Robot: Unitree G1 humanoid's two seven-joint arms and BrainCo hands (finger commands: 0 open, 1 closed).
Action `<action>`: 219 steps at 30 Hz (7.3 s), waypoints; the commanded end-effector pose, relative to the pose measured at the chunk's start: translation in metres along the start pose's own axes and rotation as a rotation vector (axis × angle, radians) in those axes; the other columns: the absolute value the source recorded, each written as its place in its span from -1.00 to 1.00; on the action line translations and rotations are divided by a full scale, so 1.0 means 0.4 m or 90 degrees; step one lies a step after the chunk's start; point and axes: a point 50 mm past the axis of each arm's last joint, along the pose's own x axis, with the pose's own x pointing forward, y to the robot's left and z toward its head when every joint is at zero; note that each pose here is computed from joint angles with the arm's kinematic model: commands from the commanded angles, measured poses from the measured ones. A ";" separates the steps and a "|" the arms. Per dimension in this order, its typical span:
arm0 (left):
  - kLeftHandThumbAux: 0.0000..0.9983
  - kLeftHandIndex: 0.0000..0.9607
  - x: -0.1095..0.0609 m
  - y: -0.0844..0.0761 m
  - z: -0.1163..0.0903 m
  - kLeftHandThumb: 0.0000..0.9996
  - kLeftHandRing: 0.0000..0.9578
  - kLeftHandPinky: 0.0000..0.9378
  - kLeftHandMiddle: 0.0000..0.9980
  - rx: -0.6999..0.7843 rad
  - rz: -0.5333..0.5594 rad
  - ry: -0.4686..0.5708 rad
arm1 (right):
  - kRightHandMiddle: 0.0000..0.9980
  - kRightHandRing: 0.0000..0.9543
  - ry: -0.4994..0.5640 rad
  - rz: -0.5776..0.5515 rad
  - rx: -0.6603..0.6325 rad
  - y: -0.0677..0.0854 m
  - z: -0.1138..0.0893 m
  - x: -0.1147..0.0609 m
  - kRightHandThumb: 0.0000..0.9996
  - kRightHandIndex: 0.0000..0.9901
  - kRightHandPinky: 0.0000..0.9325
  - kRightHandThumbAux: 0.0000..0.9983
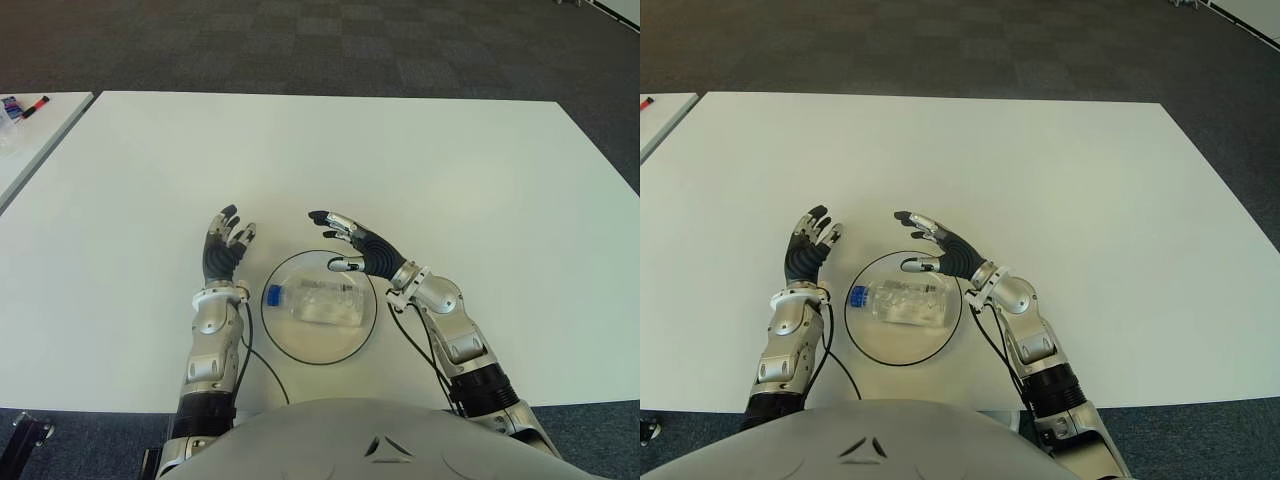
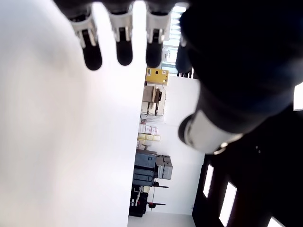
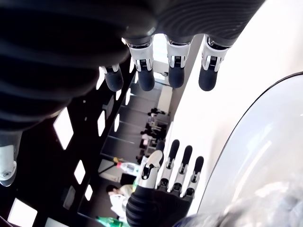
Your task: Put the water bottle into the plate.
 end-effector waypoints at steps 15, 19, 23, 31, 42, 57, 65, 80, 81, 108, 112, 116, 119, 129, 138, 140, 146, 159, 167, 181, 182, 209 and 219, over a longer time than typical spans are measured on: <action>0.58 -0.65 0.000 -0.002 -0.012 -0.21 -0.79 -0.67 -0.77 -0.004 0.003 0.012 | -1.00 -1.00 -0.004 -0.015 0.009 -0.005 0.002 -0.004 -0.93 -1.00 -0.88 -0.06; 0.59 -0.65 0.000 -0.002 -0.011 -0.21 -0.79 -0.67 -0.77 -0.004 0.003 0.011 | -1.00 -1.00 0.000 -0.014 0.009 -0.005 0.001 -0.005 -0.92 -1.00 -0.87 -0.05; 0.60 -0.65 0.000 -0.002 -0.011 -0.21 -0.79 -0.67 -0.77 -0.001 0.002 0.011 | -1.00 -1.00 0.004 -0.014 0.007 -0.005 0.000 -0.005 -0.92 -1.00 -0.87 -0.04; 0.60 -0.66 0.001 -0.001 -0.012 -0.24 -0.78 -0.65 -0.76 0.000 0.005 0.011 | -1.00 -1.00 -0.001 -0.040 -0.002 -0.014 0.001 -0.002 -0.93 -1.00 -0.90 -0.03; 0.61 -0.65 0.000 0.001 -0.011 -0.27 -0.76 -0.63 -0.75 0.002 0.002 0.006 | -1.00 -1.00 -0.029 -0.148 0.024 -0.056 0.012 -0.002 -0.85 -1.00 -0.96 -0.02; 0.59 -0.65 0.000 0.003 -0.012 -0.27 -0.78 -0.67 -0.77 -0.004 0.004 0.010 | -1.00 -1.00 -0.072 -0.295 0.030 -0.109 0.016 -0.023 -0.70 -1.00 -0.95 0.32; 0.59 -0.64 -0.001 0.004 -0.011 -0.26 -0.78 -0.66 -0.76 -0.004 0.004 0.005 | -1.00 -1.00 -0.057 -0.349 0.033 -0.152 -0.028 -0.031 -0.71 -1.00 -0.94 0.44; 0.61 -0.62 0.002 0.008 -0.011 -0.24 -0.73 -0.61 -0.72 -0.007 0.007 -0.004 | -1.00 -1.00 -0.035 -0.402 0.090 -0.194 -0.079 -0.031 -0.74 -1.00 -0.94 0.34; 0.61 -0.62 0.002 0.008 -0.011 -0.24 -0.73 -0.61 -0.72 -0.007 0.008 -0.007 | -1.00 -1.00 -0.031 -0.407 0.106 -0.195 -0.086 -0.033 -0.75 -1.00 -0.93 0.34; 0.46 -0.68 -0.004 0.013 0.003 -0.21 -0.62 -0.50 -0.65 -0.085 0.025 -0.079 | -0.74 -0.70 0.063 -0.532 0.646 -0.127 -0.182 -0.040 -0.62 -0.89 -0.60 0.44; 0.44 -0.69 -0.005 0.012 0.004 -0.18 -0.61 -0.49 -0.64 -0.100 0.024 -0.082 | -0.78 -0.75 0.066 -0.532 0.696 -0.113 -0.178 -0.040 -0.66 -0.93 -0.66 0.45; 0.45 -0.70 -0.006 0.011 0.004 -0.17 -0.61 -0.51 -0.65 -0.113 0.019 -0.085 | -0.81 -0.78 0.076 -0.531 0.729 -0.103 -0.176 -0.041 -0.72 -0.96 -0.67 0.46; 0.46 -0.70 -0.006 0.011 0.005 -0.16 -0.61 -0.52 -0.65 -0.121 0.012 -0.089 | -0.81 -0.78 0.081 -0.532 0.744 -0.099 -0.175 -0.041 -0.74 -0.96 -0.66 0.46; 0.52 -0.69 -0.005 0.013 0.006 -0.14 -0.60 -0.48 -0.64 -0.158 -0.010 -0.106 | -0.75 -0.72 0.084 -0.535 0.743 -0.086 -0.165 -0.035 -0.75 -0.90 -0.58 0.51; 0.52 -0.68 -0.006 0.015 0.005 -0.15 -0.60 -0.49 -0.64 -0.153 -0.021 -0.111 | -0.73 -0.70 0.095 -0.541 0.664 -0.078 -0.147 -0.032 -0.68 -0.86 -0.60 0.59; 0.51 -0.68 -0.006 0.015 0.005 -0.15 -0.59 -0.49 -0.63 -0.153 -0.021 -0.111 | -0.73 -0.69 0.101 -0.540 0.642 -0.071 -0.139 -0.030 -0.67 -0.85 -0.59 0.61; 0.51 -0.68 -0.006 0.014 0.005 -0.14 -0.59 -0.48 -0.63 -0.157 -0.023 -0.109 | -0.70 -0.66 0.119 -0.537 0.607 -0.054 -0.127 -0.027 -0.63 -0.83 -0.55 0.66; 0.57 -0.68 -0.001 0.016 -0.004 -0.18 -0.60 -0.51 -0.63 -0.194 -0.025 -0.098 | -0.49 -0.43 0.154 -0.521 0.597 -0.037 -0.125 -0.021 -0.38 -0.72 -0.30 0.59; 0.70 -0.68 0.008 0.021 -0.016 -0.31 -0.59 -0.52 -0.61 -0.213 -0.027 -0.093 | -0.35 -0.29 0.140 -0.515 0.545 -0.034 -0.161 -0.024 -0.17 -0.57 -0.20 0.57; 0.56 -0.55 -0.003 0.014 -0.010 -0.12 -0.51 -0.39 -0.55 -0.154 0.015 -0.107 | -0.20 -0.15 0.134 -0.535 0.319 -0.038 -0.179 -0.022 0.37 -0.21 -0.13 0.46; 0.55 -0.54 -0.004 0.013 -0.009 -0.11 -0.51 -0.39 -0.55 -0.151 0.018 -0.108 | -0.18 -0.14 0.134 -0.537 0.307 -0.038 -0.182 -0.022 0.39 -0.19 -0.12 0.45; 0.50 -0.48 0.001 0.020 -0.009 0.12 -0.41 -0.29 -0.45 -0.085 0.063 -0.105 | -0.01 0.07 0.129 -0.536 0.130 -0.041 -0.206 -0.022 0.89 -0.22 0.19 0.32; 0.50 -0.47 0.002 0.026 -0.010 0.22 -0.33 -0.25 -0.36 -0.062 0.066 -0.113 | 0.02 0.08 0.131 -0.540 0.107 -0.045 -0.210 -0.024 0.89 -0.22 0.24 0.32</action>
